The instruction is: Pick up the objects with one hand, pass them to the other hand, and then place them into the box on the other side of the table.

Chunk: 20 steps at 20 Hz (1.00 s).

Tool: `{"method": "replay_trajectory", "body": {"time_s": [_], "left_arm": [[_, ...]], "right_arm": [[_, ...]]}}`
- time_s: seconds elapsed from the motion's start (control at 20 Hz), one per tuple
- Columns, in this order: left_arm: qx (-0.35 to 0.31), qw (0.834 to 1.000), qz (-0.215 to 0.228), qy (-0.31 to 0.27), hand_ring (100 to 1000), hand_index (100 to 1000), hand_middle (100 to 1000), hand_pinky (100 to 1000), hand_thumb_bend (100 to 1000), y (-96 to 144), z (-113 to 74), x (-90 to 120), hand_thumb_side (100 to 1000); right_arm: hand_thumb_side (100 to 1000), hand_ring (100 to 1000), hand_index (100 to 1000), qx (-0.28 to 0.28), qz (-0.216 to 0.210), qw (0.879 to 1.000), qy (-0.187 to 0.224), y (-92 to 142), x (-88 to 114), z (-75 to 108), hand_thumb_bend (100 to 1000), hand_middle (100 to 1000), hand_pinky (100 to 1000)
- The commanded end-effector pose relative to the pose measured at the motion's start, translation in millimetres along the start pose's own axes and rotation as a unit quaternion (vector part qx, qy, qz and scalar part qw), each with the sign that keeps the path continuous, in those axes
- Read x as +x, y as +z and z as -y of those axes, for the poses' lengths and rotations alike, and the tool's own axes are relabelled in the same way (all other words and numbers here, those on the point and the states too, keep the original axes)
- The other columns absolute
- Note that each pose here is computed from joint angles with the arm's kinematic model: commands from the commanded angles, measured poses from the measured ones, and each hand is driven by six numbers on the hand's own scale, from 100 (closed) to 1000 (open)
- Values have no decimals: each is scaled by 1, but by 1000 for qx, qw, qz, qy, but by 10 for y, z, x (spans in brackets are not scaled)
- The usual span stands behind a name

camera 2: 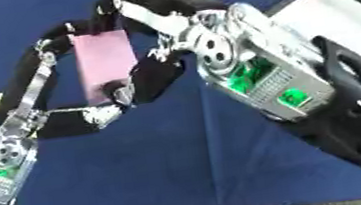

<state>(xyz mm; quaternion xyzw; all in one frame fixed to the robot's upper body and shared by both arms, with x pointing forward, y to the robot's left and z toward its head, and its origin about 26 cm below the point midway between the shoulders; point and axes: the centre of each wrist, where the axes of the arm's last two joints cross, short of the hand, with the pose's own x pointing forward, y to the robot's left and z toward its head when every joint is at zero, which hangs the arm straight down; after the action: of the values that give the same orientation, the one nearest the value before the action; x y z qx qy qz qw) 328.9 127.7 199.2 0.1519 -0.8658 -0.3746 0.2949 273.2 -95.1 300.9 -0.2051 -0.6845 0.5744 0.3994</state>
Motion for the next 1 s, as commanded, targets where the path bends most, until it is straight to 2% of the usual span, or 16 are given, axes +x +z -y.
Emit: {"method": "replay_trajectory", "body": {"time_s": [0.05,0.35,0.55,0.7,1.0], "left_arm": [[23,1000,11,-1,786,914,791,882,657,-93,-56,185,546],[29,998,-47,-12,793,915,797,889,735,-74,-29,128,658],[37,996,-75,-12,796,915,801,894,762,-52,-40,81,690],[45,995,-94,-2,794,912,798,894,764,-41,-39,48,704],[40,992,-121,-1,793,905,792,889,708,54,-74,-60,679]], "right_arm": [[100,703,725,41,-48,998,-20,-7,-34,26,275,457,762],[100,700,723,30,-54,998,-22,7,-73,66,275,453,760],[100,700,723,19,-59,998,-22,28,-119,119,275,453,760],[100,700,722,15,-61,998,-22,39,-148,142,276,452,761],[100,699,722,-16,-82,996,-18,102,-279,252,277,452,762]]}}
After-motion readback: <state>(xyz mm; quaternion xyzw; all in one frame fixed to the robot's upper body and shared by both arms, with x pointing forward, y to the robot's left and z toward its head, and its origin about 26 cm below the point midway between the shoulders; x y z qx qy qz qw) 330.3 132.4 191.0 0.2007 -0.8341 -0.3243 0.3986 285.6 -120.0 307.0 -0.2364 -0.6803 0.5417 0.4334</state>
